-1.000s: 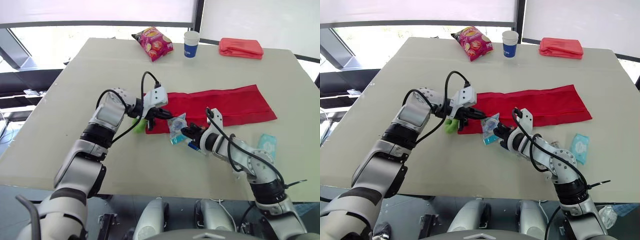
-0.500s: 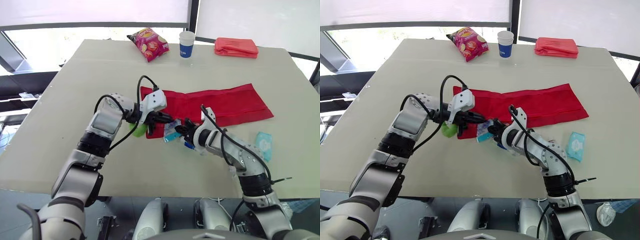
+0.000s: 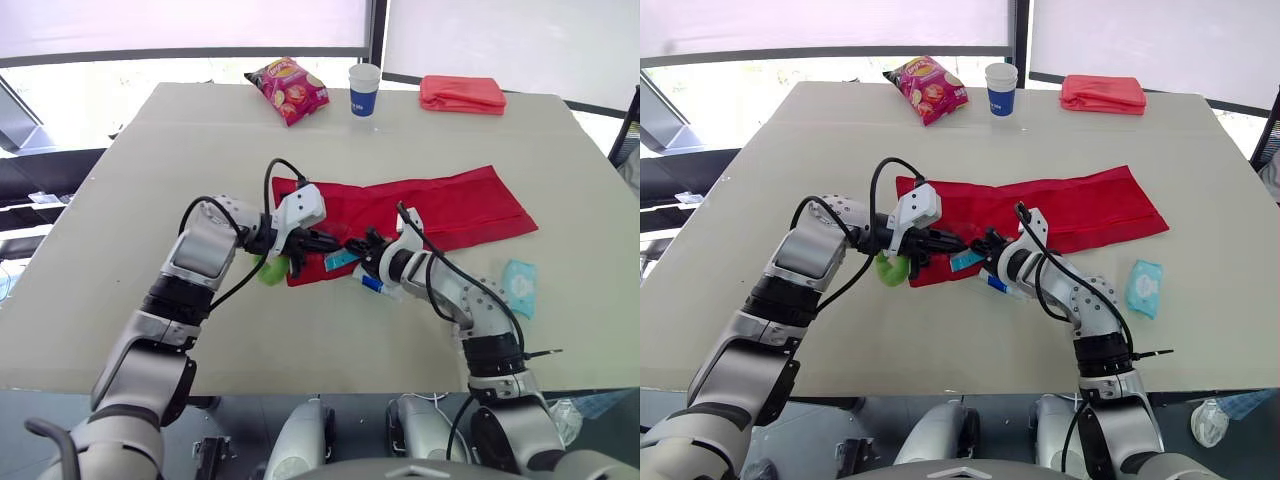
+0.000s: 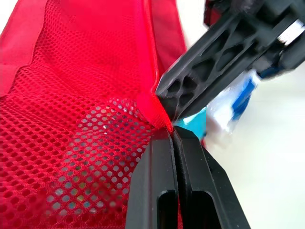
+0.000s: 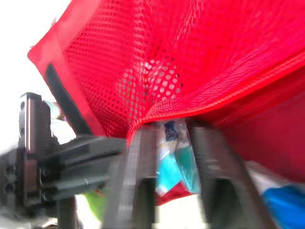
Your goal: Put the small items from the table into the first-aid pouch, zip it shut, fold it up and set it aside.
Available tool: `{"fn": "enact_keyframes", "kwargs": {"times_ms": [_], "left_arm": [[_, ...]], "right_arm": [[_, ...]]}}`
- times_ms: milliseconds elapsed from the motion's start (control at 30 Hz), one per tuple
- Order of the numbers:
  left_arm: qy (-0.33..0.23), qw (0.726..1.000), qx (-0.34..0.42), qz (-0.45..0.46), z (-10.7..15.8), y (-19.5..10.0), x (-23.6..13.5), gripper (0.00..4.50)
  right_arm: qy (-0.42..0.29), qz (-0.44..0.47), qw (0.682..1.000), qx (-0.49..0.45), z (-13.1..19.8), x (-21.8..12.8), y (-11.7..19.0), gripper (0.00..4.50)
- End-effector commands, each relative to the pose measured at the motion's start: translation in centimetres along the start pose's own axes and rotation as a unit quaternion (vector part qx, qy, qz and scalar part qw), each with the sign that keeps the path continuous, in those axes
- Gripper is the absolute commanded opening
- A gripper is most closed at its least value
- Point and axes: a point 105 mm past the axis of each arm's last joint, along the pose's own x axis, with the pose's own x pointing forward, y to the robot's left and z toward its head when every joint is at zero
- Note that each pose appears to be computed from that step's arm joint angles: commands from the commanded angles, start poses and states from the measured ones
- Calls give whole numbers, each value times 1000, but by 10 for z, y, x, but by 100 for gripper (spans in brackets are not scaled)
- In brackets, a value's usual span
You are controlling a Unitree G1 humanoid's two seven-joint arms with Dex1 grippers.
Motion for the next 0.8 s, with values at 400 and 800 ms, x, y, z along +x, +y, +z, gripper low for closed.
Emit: {"fn": "enact_keyframes", "kwargs": {"times_ms": [400,800], "left_arm": [[-17,1000,11,9,10,8,0,0],[-29,1000,13,2,17,-3,0,0]], "right_arm": [[-4,51,915,-399,-7,-37,18,9],[-9,10,880,-475,-12,31,2,9]]}}
